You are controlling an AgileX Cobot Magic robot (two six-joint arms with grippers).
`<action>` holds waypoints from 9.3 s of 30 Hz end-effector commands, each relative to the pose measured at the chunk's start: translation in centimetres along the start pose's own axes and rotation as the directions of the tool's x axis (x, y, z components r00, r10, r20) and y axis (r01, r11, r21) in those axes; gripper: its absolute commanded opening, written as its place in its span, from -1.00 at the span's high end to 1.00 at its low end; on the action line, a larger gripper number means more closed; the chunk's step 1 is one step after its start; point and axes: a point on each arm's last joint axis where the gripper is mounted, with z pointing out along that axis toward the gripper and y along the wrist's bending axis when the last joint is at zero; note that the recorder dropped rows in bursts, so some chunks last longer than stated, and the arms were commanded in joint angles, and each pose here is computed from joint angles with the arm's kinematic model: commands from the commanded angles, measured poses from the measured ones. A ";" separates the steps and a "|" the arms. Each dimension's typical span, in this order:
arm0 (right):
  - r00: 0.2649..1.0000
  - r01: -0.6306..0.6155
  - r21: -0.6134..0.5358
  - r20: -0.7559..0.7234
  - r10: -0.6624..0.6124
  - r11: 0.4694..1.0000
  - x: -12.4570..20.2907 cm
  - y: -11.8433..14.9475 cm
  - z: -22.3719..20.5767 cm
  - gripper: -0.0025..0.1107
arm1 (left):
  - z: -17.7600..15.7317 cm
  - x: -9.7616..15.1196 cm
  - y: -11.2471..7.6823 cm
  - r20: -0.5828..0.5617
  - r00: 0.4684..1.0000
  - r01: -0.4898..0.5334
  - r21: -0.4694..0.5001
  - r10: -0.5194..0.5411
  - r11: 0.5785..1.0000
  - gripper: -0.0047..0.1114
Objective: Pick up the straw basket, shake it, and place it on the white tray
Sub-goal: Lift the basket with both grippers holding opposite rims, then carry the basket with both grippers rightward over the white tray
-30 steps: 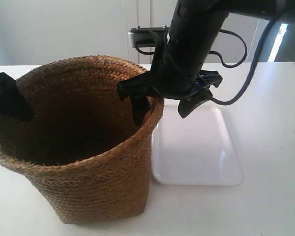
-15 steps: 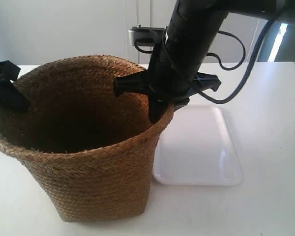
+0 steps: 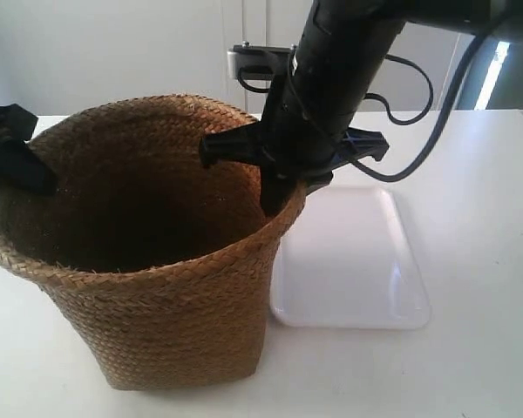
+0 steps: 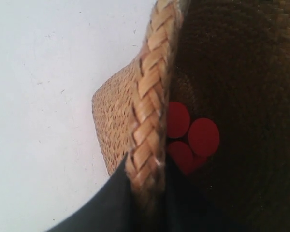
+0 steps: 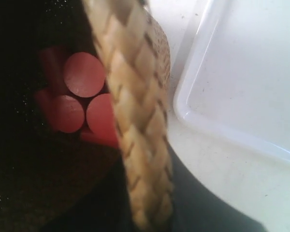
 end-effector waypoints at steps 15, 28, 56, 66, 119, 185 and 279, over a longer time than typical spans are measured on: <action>0.853 0.247 0.072 0.457 -0.252 0.966 1.7 -0.9 -5.4 0.96 | -5.5 -0.9 -3.5 0.421 0.892 -0.173 -0.018 0.165 0.985 0.92; 0.821 0.166 0.047 0.546 -0.164 0.985 2.9 -1.7 -5.5 0.96 | -1.3 -2.2 -4.2 0.363 0.869 -0.340 -0.054 0.336 0.939 0.92; 0.854 0.137 0.110 0.491 -0.174 0.984 1.7 -2.2 -2.5 0.96 | -1.0 -2.3 -3.7 0.344 0.892 -0.277 -0.100 0.294 0.956 0.92; 0.626 0.249 0.061 0.752 -0.209 0.967 5.4 -1.0 -11.8 0.96 | -7.1 -1.5 -7.0 0.457 0.784 -0.395 -0.153 0.419 0.906 0.92; 0.747 0.189 0.038 0.643 -0.169 0.981 6.4 -2.1 -7.1 0.96 | -4.7 0.2 -5.0 0.364 0.846 -0.367 -0.131 0.389 0.921 0.92; 0.696 0.237 0.070 0.683 -0.220 0.969 9.4 -2.9 -8.4 0.96 | -7.5 1.7 -7.6 0.467 0.780 -0.428 -0.088 0.417 0.900 0.92; 0.831 0.233 0.026 0.513 -0.214 0.972 8.2 -1.6 -3.2 0.96 | -3.8 2.0 -6.4 0.381 0.878 -0.338 0.068 0.288 0.939 0.92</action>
